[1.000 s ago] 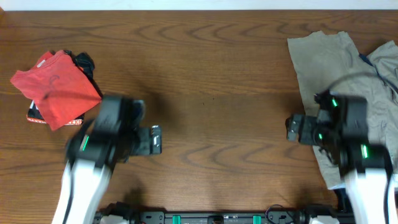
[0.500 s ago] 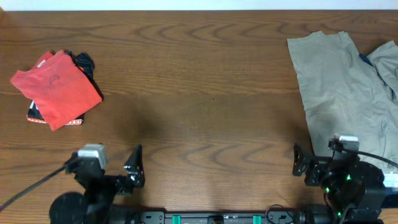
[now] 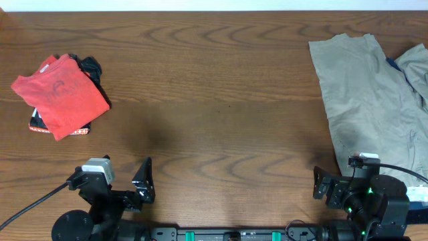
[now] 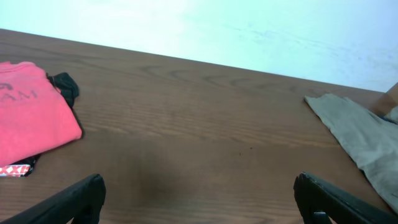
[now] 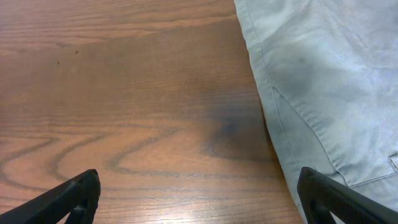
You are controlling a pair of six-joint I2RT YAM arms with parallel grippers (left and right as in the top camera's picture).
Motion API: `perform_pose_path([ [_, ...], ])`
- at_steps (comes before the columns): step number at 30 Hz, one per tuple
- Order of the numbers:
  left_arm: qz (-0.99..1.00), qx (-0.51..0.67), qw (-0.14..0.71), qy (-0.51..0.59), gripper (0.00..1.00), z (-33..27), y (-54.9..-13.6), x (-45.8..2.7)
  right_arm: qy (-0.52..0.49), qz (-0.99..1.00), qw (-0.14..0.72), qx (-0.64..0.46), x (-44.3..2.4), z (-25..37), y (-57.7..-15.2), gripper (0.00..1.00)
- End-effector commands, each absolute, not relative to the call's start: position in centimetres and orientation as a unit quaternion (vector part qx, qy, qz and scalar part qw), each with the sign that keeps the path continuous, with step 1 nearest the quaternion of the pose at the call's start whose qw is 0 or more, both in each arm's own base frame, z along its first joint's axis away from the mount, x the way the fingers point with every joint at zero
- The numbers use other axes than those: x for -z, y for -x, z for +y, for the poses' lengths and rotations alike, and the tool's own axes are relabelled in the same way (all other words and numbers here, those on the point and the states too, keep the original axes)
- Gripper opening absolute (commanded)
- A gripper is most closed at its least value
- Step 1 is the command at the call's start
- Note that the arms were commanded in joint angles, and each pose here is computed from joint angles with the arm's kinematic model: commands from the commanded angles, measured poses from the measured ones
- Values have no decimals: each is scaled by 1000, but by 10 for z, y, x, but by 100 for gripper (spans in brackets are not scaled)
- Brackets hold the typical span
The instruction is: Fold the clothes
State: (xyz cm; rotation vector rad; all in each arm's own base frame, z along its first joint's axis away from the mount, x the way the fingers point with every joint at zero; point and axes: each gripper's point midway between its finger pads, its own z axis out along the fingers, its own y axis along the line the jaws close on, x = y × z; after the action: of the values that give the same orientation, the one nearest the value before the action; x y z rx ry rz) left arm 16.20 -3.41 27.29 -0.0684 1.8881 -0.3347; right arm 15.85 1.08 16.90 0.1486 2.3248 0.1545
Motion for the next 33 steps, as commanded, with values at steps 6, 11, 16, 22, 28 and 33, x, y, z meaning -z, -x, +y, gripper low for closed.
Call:
perform_pose_path([
  [6, 805, 141, 575, 34, 98, -33, -162, -272, -25, 902, 426, -64, -177, 17, -154, 99],
  [11, 805, 141, 575, 34, 98, -33, -162, -272, 15, 865, 497, -63, -188, 22, -167, 99],
  [16, 805, 141, 575, 34, 98, -33, -162, -272, 69, 808, 582, -65, -193, 33, -190, 99],
  [22, 805, 141, 575, 34, 98, -33, -162, -272, 74, 748, 657, -60, -196, 35, -222, 99],
  [28, 805, 141, 575, 34, 98, -33, -162, -272, 80, 695, 713, -54, -189, 36, -241, 99],
  [33, 805, 141, 575, 34, 98, -33, -162, -272, 100, 714, 691, -40, -165, 37, -243, 99],
])
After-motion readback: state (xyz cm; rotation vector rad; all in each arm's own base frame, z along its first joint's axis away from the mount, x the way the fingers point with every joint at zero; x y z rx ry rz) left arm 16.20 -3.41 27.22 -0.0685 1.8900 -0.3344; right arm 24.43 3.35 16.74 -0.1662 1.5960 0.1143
